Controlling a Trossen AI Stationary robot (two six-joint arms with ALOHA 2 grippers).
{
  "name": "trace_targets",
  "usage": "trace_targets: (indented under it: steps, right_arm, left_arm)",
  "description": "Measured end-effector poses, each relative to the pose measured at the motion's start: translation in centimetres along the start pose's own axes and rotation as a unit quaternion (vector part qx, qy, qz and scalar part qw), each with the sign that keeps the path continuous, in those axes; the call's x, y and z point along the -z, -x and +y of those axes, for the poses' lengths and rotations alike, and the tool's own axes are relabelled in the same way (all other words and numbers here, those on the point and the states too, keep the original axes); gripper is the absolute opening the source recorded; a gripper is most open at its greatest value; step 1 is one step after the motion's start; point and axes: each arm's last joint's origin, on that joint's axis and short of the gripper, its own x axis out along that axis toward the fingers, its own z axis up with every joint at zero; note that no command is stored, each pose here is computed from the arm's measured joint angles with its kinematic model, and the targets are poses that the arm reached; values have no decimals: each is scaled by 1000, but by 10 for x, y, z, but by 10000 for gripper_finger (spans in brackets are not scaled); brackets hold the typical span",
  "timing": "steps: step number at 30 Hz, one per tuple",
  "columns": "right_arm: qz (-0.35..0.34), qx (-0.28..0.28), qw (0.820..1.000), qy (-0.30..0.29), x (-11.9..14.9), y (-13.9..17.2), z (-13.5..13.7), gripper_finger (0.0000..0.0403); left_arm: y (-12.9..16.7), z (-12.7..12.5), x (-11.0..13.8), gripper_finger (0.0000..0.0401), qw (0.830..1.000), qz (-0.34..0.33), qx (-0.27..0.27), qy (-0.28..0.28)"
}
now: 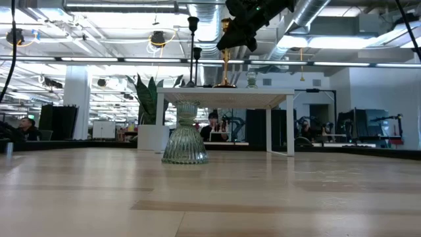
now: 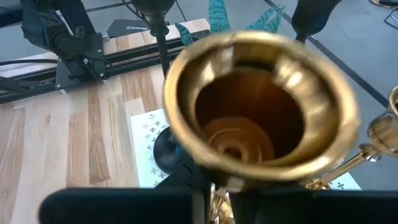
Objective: Pick & Place candle stick holders
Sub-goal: Align the gold candle holder on the shelf with the other gold candle holder, then align the green glass candle holder on the shelf with the other green glass candle holder
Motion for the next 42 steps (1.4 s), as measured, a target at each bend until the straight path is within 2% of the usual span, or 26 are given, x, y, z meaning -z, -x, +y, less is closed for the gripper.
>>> trace_targets:
  steps: [13,17,24,27,34,42]
  right_arm:
    - [2,0,1000,1,0,0,0,76]
    - [14,0,1000,0,3,0,0,121]
    - [35,-1,999,-7,7,2,0,231]
    - [44,-3,999,-6,7,9,3,258]
    - [59,-14,998,2,7,39,14,258]
    - [12,-56,998,34,-2,92,47,207]
  left_arm:
    - [0,0,0,6,1000,0,0,0]
    - [0,0,0,5,1000,0,0,0]
    - [0,0,0,6,1000,0,0,0]
    - [0,0,0,5,1000,0,0,0]
    - [0,0,0,6,1000,0,0,0]
    - [0,0,1,6,1000,4,8,-6]
